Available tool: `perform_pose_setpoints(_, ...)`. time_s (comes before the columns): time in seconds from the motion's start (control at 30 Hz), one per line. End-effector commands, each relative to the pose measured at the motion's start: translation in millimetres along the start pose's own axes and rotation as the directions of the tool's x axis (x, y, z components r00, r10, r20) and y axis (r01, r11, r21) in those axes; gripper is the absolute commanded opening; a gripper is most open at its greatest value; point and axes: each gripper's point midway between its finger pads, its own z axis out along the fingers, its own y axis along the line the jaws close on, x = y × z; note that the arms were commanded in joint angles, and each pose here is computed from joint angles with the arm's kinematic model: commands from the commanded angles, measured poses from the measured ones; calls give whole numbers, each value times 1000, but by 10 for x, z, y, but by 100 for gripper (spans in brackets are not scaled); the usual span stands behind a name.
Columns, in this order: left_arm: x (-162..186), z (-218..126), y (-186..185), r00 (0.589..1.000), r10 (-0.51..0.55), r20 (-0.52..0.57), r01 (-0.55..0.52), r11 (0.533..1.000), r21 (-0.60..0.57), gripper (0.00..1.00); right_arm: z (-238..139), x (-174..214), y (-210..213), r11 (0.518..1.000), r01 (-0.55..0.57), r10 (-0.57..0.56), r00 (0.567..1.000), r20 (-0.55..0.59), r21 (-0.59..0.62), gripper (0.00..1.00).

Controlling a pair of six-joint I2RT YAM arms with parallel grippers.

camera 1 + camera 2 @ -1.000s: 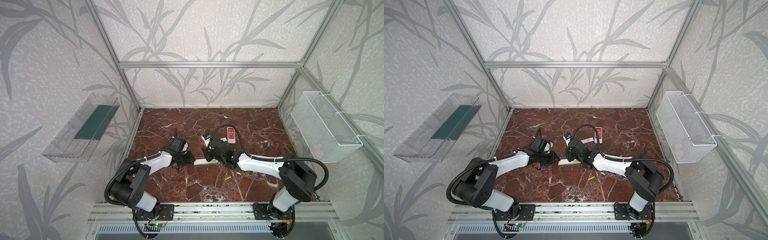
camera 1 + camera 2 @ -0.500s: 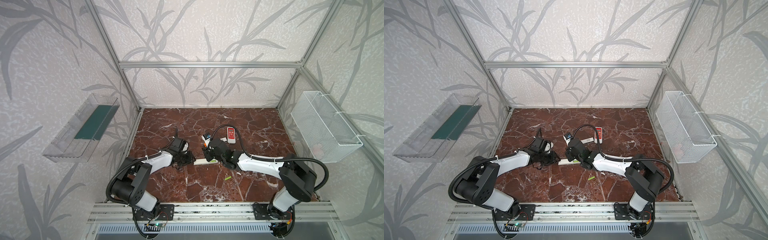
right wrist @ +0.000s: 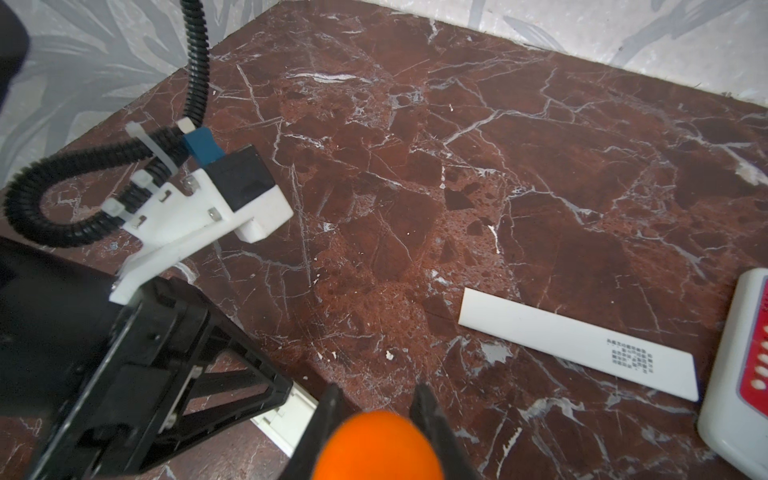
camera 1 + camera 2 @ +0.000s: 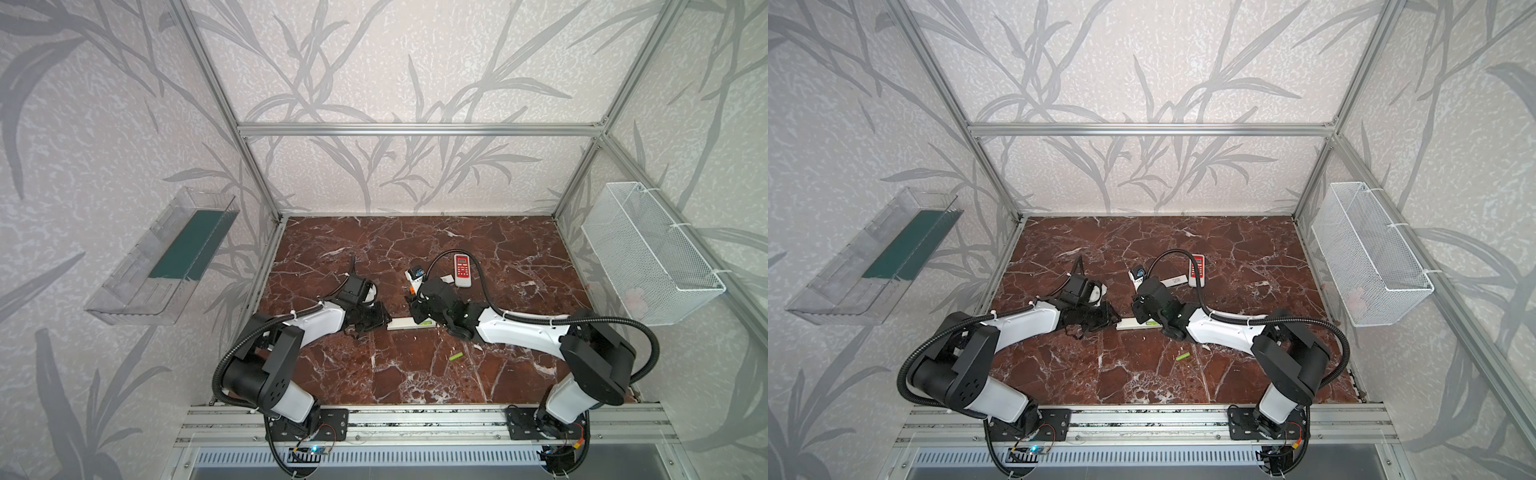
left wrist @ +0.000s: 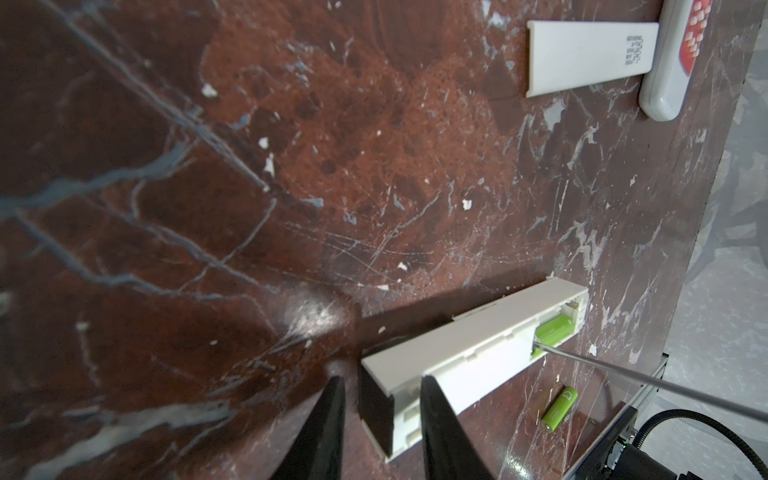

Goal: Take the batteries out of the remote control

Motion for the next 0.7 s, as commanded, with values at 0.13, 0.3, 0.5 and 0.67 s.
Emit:
perform_pose_setpoints(0.13, 127, 47, 166, 998, -62, -27, 61, 997, -39, 31, -73, 45, -5, 1000, -9, 9, 1000, -5, 16, 0)
perform_pose_setpoints(0.3, 161, 60, 189, 996, -85, -27, 84, 996, -37, 30, -79, 35, -12, 1000, -14, 14, 1000, -1, 26, 0)
perform_pose_setpoints(0.5, 195, 83, 193, 993, -112, -24, 111, 993, -30, 29, -65, 68, -25, 999, -26, 26, 1000, -11, 42, 0)
perform_pose_setpoints(0.67, 225, 96, 196, 992, -123, -25, 122, 992, -30, 28, -80, 36, -15, 998, -29, 29, 1000, -1, 47, 0)
